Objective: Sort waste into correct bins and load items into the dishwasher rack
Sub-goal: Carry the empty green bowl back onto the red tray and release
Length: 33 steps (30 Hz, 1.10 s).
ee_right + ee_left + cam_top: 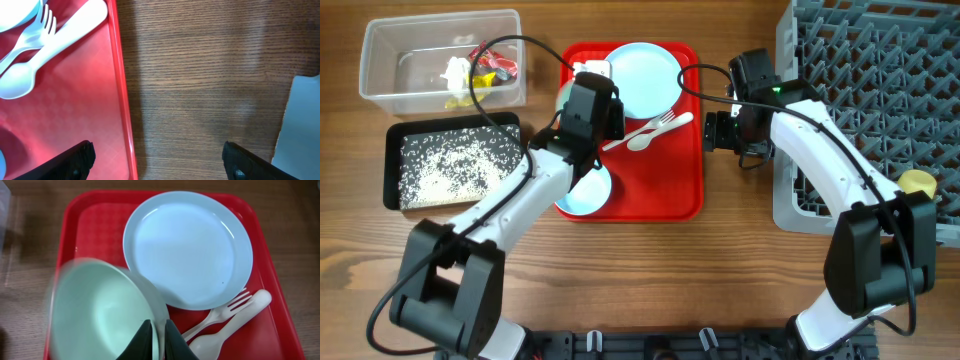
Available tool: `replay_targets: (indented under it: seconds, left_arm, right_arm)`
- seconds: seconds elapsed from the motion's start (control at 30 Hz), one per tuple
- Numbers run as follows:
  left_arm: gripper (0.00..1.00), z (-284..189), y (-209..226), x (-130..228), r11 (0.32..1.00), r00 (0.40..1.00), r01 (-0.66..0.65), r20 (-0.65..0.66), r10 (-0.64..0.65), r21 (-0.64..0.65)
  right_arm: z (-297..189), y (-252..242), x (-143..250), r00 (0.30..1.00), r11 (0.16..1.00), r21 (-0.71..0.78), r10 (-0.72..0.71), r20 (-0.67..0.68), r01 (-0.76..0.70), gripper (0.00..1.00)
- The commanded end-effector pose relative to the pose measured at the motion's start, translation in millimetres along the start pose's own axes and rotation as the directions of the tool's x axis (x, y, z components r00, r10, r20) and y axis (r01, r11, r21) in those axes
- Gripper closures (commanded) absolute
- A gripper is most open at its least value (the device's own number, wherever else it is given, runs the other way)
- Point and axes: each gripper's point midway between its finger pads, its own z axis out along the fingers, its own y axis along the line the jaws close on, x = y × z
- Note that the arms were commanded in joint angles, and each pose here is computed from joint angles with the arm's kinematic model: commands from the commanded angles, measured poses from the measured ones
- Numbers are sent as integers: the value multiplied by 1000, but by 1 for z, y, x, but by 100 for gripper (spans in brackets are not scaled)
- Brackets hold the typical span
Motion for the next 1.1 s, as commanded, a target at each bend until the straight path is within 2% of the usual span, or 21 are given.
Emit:
replay_targets:
  seconds: [0.0,0.07,0.13,0.33,0.37,0.53,0.73,0.87,1.07]
  left_arm:
    - [87,4,-7,-3,999,1000,-17,1,17,28]
    - [83,4,-7,-2,1000,1000,-17,-4,18,26]
    - [68,4,-6,-1,1000,1000,-18,-8,18,25]
    - [17,4,-5,2,1000,1000,-19,-22,19,19]
    - [0,2,-5,0,1000,1000,-18,-17,18,21]
    - [0,-30,9,-34,995,993,98,62,-99,19]
    - [0,-115,62,-86,982,960,185,217,-177,-20]
    - [0,-163,111,-82,958,941,267,244,-235,-105]
    - [0,-176,158,-50,912,936,344,164,-312,-225]
  right_arm:
    - [-7,0,-4,999,1000,6,-14,29,13,14]
    - [-7,0,-4,999,1000,7,-13,29,13,14]
    - [-7,0,-4,999,1000,7,-14,29,13,14]
    - [-7,1,-6,999,1000,0,-14,36,14,14]
    - [-7,4,-7,999,1000,-12,-18,38,18,14]
    - [-13,36,-11,996,979,-184,-77,50,85,15]
    - [-31,76,-16,989,936,-321,-121,82,142,15]
    - [-37,129,-13,975,903,-377,-162,153,209,18]
    - [-36,176,-7,965,921,-340,-111,237,189,21]
